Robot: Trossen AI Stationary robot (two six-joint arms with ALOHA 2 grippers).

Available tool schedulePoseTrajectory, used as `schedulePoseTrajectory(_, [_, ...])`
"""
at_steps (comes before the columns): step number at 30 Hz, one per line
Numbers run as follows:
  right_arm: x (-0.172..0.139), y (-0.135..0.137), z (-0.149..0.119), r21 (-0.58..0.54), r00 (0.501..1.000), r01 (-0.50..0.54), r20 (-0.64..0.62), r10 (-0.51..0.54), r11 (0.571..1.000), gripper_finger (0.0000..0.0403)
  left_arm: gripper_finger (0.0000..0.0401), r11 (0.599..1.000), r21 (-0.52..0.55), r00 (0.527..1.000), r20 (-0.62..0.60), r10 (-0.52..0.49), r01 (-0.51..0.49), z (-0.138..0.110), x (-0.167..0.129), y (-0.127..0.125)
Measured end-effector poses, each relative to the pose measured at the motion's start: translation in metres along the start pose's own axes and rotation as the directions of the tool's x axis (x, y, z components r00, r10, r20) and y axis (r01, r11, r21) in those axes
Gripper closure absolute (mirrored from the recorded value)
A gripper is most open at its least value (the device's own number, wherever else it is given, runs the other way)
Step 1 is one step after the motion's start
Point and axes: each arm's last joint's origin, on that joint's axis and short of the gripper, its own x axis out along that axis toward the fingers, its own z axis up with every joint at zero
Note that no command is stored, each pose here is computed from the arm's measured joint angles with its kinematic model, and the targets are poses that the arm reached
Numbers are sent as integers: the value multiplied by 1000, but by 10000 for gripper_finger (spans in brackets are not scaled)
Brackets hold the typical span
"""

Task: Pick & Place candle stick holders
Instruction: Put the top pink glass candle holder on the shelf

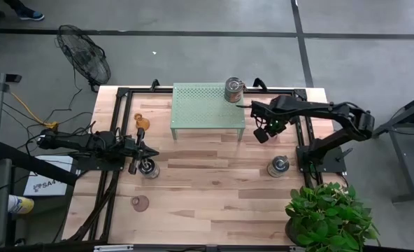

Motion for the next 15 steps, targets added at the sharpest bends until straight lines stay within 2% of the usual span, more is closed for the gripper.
schedulePoseTrajectory(5, [-21,-3,1,-35,999,46,11,-46,998,376,400,1000,0,1000,0,0,0,0,0,0])
schedulePoseTrajectory(15, [-72,-5,0,-157,996,62,66,-52,986,376,400,1000,0,1000,0,0,0,0,0,0])
